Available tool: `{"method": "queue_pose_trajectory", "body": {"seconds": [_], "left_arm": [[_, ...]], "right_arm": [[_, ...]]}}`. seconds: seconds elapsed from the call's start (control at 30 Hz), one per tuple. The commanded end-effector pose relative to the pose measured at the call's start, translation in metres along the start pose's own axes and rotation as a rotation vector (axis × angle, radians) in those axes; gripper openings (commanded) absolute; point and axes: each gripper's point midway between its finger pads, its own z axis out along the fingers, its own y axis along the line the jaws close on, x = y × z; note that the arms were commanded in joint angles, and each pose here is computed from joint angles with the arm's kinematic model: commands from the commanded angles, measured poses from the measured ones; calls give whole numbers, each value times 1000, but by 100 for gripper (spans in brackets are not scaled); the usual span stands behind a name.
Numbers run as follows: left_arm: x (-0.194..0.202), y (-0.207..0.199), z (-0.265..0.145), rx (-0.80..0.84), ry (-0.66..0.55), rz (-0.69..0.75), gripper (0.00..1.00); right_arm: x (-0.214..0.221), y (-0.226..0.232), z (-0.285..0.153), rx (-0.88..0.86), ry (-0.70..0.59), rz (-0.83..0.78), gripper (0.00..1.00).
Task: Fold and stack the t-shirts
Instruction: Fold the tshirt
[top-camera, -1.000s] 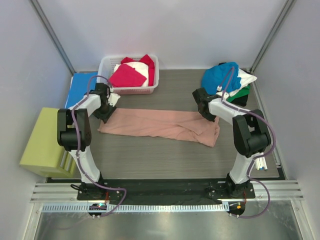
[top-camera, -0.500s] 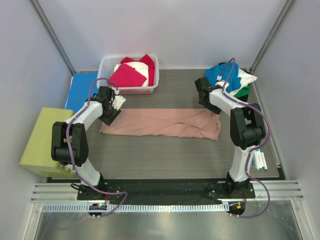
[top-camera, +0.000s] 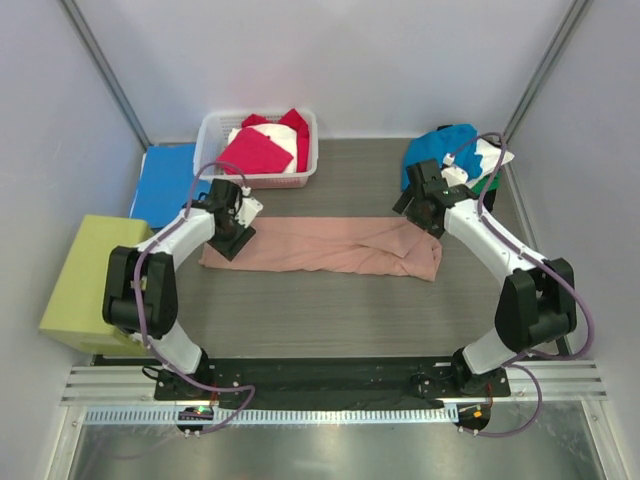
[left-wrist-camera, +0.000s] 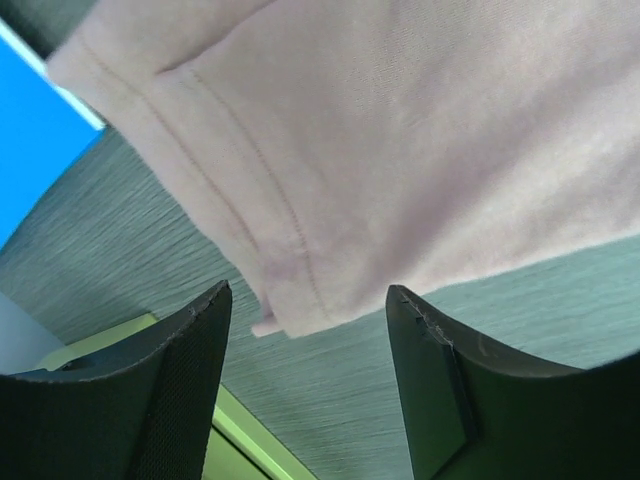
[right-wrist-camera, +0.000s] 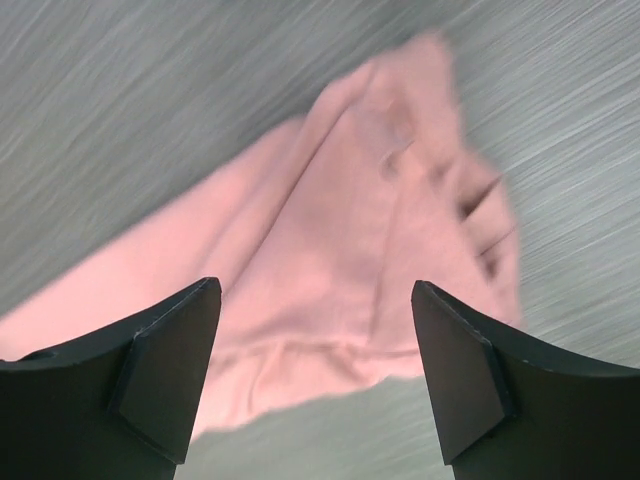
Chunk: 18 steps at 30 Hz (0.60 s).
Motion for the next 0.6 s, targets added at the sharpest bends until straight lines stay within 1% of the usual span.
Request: {"method": "queue_pose_trajectory", "body": {"seconds": [0.0,0.1,0.17,0.27,0.43,0.57], "left_arm": [[0,6,22,-29,44,-15,64],[-2,10,36,-37,72,-4,63],[-7,14,43,-44,77,-2,62],[-16,20,45,-54,74,-1,61],[-27,28,39,-59,65,2,61],[-26,27,32,-60,57,5,61]], "right_arm": [[70,21,-9,-169,236,9,82],[98,16,-6,-161,288,18,81],[107,10,-3,-143,300,22,81],[106,2,1,-106,269,37,80],[98,-8,9,-39,200,9,79],[109,-22,23,27,204,-12,79]]}}
